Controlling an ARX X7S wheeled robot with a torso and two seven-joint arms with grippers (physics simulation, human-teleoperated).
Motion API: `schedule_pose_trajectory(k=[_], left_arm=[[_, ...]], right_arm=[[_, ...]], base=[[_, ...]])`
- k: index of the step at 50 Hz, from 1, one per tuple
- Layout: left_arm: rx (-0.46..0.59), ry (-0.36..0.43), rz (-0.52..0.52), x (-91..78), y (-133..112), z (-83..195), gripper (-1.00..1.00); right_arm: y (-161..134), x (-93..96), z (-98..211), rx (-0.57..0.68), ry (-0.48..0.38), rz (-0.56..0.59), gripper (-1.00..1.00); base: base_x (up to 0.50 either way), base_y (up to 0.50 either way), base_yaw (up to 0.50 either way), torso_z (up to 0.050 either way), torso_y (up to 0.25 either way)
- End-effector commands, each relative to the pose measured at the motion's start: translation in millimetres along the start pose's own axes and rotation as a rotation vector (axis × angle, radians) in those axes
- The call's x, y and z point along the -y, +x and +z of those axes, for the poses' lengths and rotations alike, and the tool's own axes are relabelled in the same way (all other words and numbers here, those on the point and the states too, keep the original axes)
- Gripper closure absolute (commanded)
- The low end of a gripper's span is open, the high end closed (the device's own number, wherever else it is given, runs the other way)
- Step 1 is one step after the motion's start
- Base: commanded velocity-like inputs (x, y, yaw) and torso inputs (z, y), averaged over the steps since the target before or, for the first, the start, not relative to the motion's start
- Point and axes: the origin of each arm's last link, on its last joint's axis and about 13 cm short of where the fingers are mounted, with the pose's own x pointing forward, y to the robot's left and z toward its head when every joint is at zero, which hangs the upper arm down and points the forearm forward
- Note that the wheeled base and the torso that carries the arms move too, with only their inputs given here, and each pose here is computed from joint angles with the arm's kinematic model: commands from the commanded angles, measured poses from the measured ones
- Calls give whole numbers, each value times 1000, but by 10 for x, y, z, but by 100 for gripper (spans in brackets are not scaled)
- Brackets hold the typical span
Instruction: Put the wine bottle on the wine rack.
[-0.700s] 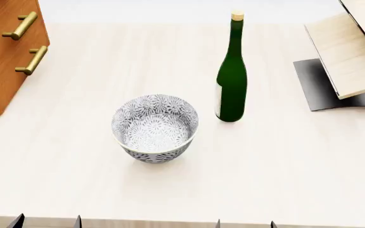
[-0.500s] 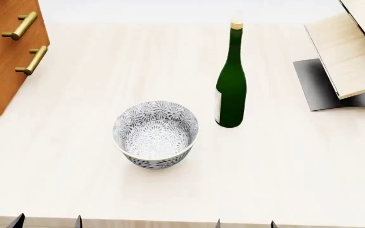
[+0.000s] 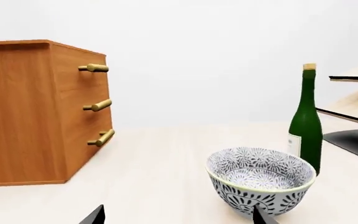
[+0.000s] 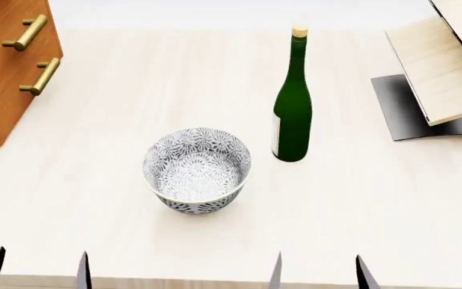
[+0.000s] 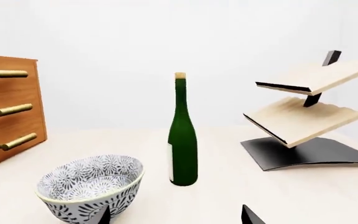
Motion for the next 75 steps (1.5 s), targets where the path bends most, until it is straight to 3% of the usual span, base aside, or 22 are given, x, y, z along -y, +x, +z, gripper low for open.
schedule_pose_trajectory(k=[1, 9, 18, 29, 75], left_arm=[[169, 24, 12, -3, -135, 367, -100], [275, -3, 17, -14, -226, 546, -100], [382, -2, 21, -16, -318, 692, -100], [497, -20, 42, -29, -396, 774, -100], [496, -23, 44, -9, -385, 749, -100]], right_arm=[[-148, -35, 381, 139, 32, 42, -100], [-246, -52, 565, 277, 12, 44, -100], [-334, -49, 722, 413, 91, 57, -100], [-433, -45, 849, 587, 89, 35, -100], [-406, -35, 823, 579, 94, 23, -100]], base=[[0, 0, 0, 0, 0], [0, 0, 0, 0, 0], [0, 0, 0, 0, 0], [0, 0, 0, 0, 0], [104, -6, 0, 0, 0]])
